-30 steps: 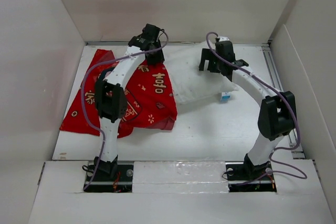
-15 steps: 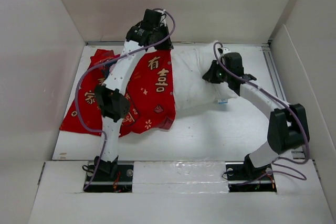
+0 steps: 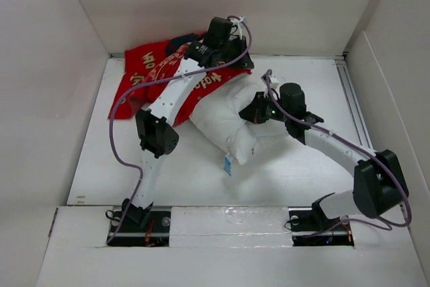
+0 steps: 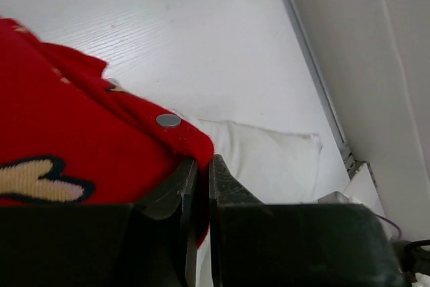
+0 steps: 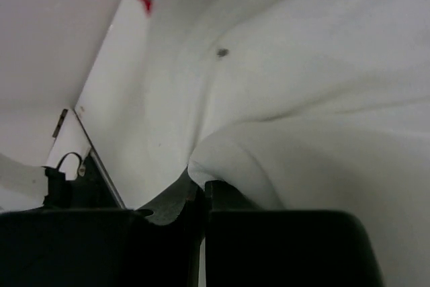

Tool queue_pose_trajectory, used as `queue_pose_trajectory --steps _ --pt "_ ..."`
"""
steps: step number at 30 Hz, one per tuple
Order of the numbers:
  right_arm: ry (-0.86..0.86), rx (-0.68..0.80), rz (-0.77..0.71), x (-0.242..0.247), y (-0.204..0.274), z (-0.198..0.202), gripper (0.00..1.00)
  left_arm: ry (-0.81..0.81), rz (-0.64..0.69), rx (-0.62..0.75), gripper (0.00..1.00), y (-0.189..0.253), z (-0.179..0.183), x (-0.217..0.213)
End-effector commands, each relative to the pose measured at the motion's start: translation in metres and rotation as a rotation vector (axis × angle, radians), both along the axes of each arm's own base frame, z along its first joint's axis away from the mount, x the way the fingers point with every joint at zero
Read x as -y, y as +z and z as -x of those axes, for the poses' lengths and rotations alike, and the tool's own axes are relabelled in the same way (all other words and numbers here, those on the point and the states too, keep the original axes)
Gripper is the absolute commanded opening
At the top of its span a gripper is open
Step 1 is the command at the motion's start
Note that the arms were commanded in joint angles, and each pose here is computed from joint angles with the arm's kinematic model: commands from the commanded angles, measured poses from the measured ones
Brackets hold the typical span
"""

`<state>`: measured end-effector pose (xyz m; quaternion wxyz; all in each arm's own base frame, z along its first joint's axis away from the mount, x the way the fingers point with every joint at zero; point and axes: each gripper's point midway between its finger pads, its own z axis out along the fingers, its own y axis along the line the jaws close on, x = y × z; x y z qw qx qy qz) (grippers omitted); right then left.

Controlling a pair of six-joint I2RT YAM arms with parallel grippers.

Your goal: Put the pillow into the pillowcase

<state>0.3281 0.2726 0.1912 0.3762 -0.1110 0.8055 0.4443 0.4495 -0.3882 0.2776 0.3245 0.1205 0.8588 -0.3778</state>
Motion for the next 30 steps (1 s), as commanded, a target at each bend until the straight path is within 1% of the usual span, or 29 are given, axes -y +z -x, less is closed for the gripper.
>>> queue_pose_trajectory --steps 1,2,3,4,5,6,7,8,9,10,11,12,13,14,15,16,17,18,19,20,21,22,23,24,25,26,29,30 --pt "0.033 0.307 -0.17 -0.002 0.1 0.011 0.0 -0.255 0.31 0.239 0.0 0.161 0.089 0.03" --pt "0.016 0.353 -0.187 0.005 0.118 0.019 0.0 -0.245 0.309 0.266 0.0 0.174 0.098 0.02" --pt "-0.011 0.37 -0.181 0.009 0.12 0.018 0.0 -0.201 0.265 0.288 0.0 0.171 0.094 0.012" --pt "-0.092 0.344 -0.151 0.016 0.108 0.01 0.0 -0.17 0.208 0.242 0.0 0.142 0.087 0.009" --pt "-0.115 0.31 -0.127 0.017 0.093 0.004 0.0 -0.132 0.172 0.219 0.0 0.128 0.084 0.004" --pt "-0.113 0.291 -0.106 0.016 0.08 0.001 0.06 -0.061 0.122 0.23 0.0 0.119 0.077 -0.008" --pt "-0.052 0.223 -0.086 0.009 0.051 0.007 0.12 -0.03 0.048 0.158 0.0 0.077 0.073 -0.013" --pt "-0.032 0.213 -0.089 0.01 0.045 0.01 0.18 -0.002 0.008 0.133 0.0 0.059 0.072 -0.019" --pt "0.002 0.186 -0.096 0.007 0.034 0.017 0.34 0.014 -0.017 0.124 0.0 0.052 0.079 -0.024" --pt "0.036 0.213 -0.12 0.008 0.037 0.022 0.49 0.065 -0.044 0.138 0.0 0.042 0.072 -0.032" --pt "0.037 0.19 -0.113 0.014 0.025 0.028 0.63 0.081 -0.089 0.087 0.0 0.011 0.076 -0.038" --pt "0.051 0.225 -0.131 0.015 0.039 0.037 0.71 0.092 -0.1 0.085 0.0 0.005 0.078 -0.042" --pt "0.057 0.253 -0.126 0.021 0.045 0.04 0.94 0.12 -0.108 0.103 0.0 0.008 0.079 -0.05" --pt "0.063 0.208 -0.101 0.03 0.039 0.047 0.95 0.128 -0.131 0.086 0.0 -0.006 0.081 -0.055" --pt "0.061 0.224 -0.1 0.035 0.05 0.051 0.95 0.135 -0.142 0.081 0.0 -0.01 0.083 -0.058" --pt "0.046 0.27 -0.113 0.044 0.072 0.06 0.99 0.143 -0.153 0.077 0.0 -0.014 0.085 -0.062" --pt "0.011 0.239 -0.086 0.054 0.072 0.064 0.99 0.162 -0.158 0.09 0.0 -0.013 0.083 -0.065" --pt "-0.087 0.271 -0.07 0.067 0.089 0.055 0.99 0.16 -0.174 0.073 0.0 -0.023 0.085 -0.067" --pt "-0.16 0.303 -0.049 0.081 0.1 0.053 0.99 0.16 -0.175 0.072 0.0 -0.023 0.087 -0.069" --pt "-0.213 0.302 -0.023 0.088 0.101 0.047 0.99 0.161 -0.165 0.082 0.0 -0.02 0.088 -0.069" --pt "-0.29 0.302 0.008 0.101 0.1 0.035 0.99 0.151 -0.166 0.073 0.0 -0.025 0.09 -0.068" --pt "-0.303 0.301 0.011 0.103 0.104 0.027 0.99 0.152 -0.164 0.075 0.0 -0.024 0.092 -0.07" --pt "-0.298 0.256 0.054 0.103 0.083 0.012 0.99 0.154 -0.145 0.095 0.0 -0.015 0.091 -0.069" --pt "-0.307 0.264 0.052 0.102 0.079 -0.001 0.99 0.153 -0.153 0.086 0.0 -0.021 0.092 -0.07" --pt "-0.345 0.253 0.08 0.109 0.071 -0.018 0.99 0.154 -0.147 0.093 0.0 -0.017 0.094 -0.071" --pt "-0.333 0.185 0.116 0.108 0.046 -0.039 0.99 0.159 -0.141 0.086 0.0 -0.016 0.094 -0.071" --pt "-0.241 0.14 0.107 0.1 0.019 -0.063 0.99 0.16 -0.14 0.087 0.0 -0.015 0.096 -0.072" --pt "-0.241 0.145 0.101 0.102 0.018 -0.067 0.99 0.16 -0.133 0.095 0.0 -0.011 0.097 -0.073"
